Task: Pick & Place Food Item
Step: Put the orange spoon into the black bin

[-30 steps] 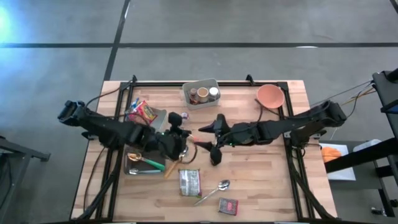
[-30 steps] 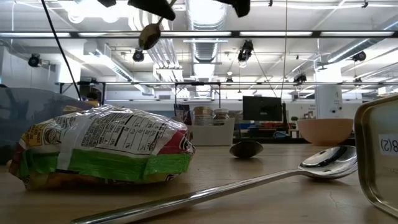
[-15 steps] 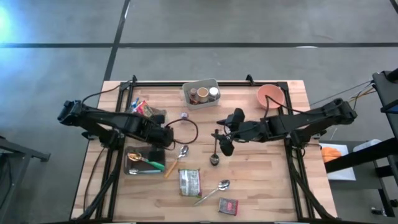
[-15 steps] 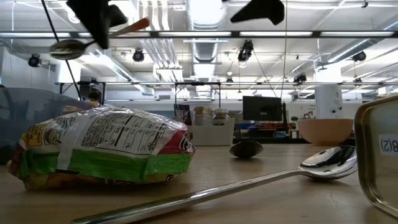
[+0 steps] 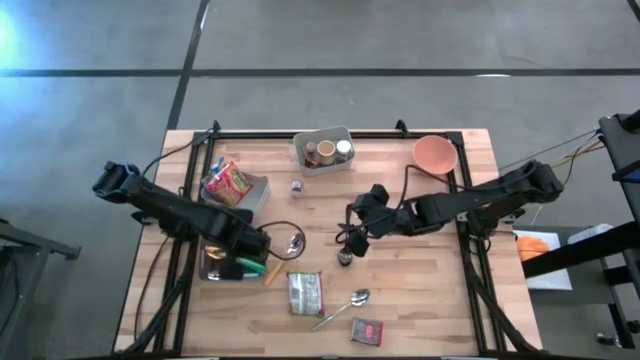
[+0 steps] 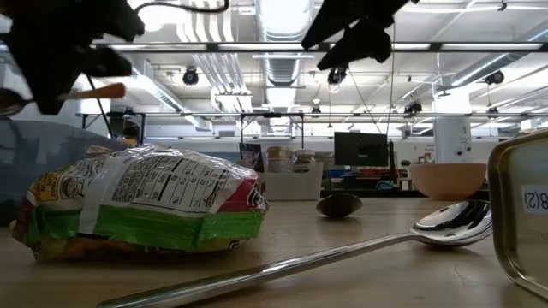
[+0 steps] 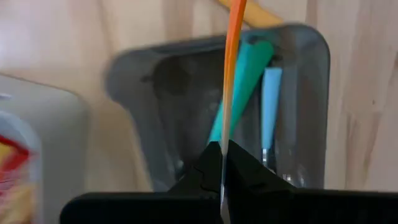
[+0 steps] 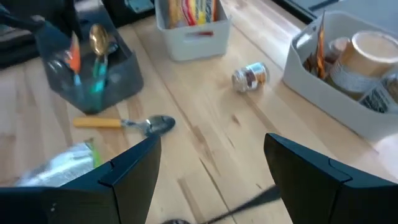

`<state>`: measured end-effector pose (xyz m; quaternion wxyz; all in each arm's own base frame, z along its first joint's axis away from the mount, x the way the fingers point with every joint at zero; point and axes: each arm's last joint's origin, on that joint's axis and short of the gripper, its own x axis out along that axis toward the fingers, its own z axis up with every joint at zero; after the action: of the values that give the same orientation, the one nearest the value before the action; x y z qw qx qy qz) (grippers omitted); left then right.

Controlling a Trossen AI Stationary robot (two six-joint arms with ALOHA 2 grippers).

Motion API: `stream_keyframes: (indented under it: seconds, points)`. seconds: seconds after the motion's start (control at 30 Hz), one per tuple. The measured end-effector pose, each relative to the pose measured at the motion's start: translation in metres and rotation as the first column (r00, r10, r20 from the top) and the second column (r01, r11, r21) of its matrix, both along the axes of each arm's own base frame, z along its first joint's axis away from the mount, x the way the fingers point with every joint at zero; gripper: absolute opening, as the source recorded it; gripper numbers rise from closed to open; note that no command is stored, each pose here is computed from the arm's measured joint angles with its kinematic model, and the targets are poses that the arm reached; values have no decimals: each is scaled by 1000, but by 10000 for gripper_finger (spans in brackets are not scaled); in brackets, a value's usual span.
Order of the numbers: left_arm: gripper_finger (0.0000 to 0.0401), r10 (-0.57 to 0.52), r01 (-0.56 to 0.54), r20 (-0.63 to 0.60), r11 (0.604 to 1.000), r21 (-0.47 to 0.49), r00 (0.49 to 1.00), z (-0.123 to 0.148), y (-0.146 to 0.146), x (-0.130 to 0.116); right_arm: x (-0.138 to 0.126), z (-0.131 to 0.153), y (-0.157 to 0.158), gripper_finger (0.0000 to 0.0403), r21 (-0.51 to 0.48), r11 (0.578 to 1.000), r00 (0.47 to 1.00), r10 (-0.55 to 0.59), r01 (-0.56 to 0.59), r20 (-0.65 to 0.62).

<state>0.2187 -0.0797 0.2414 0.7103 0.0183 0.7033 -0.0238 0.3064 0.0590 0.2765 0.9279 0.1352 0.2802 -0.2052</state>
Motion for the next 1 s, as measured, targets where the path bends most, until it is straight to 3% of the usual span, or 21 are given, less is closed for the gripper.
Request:
stream_keyframes:
  seconds: [0.17, 0.47, 1.0]
  points:
    - [0, -13, 11, -32, 998, -67, 999, -24, -4, -6, -3, 5, 3, 282, -20, 999, 1000, 30, -30, 4]
    - [0, -144, 140, -111, 989, -46, 983, -48, -3, -22, -3, 5, 5, 282, -26, 999, 999, 42, -42, 4]
    - [0, -248, 247, 0, 962, -118, 969, -58, -9, -15, -3, 5, 5, 282, -41, 998, 999, 52, -53, -3]
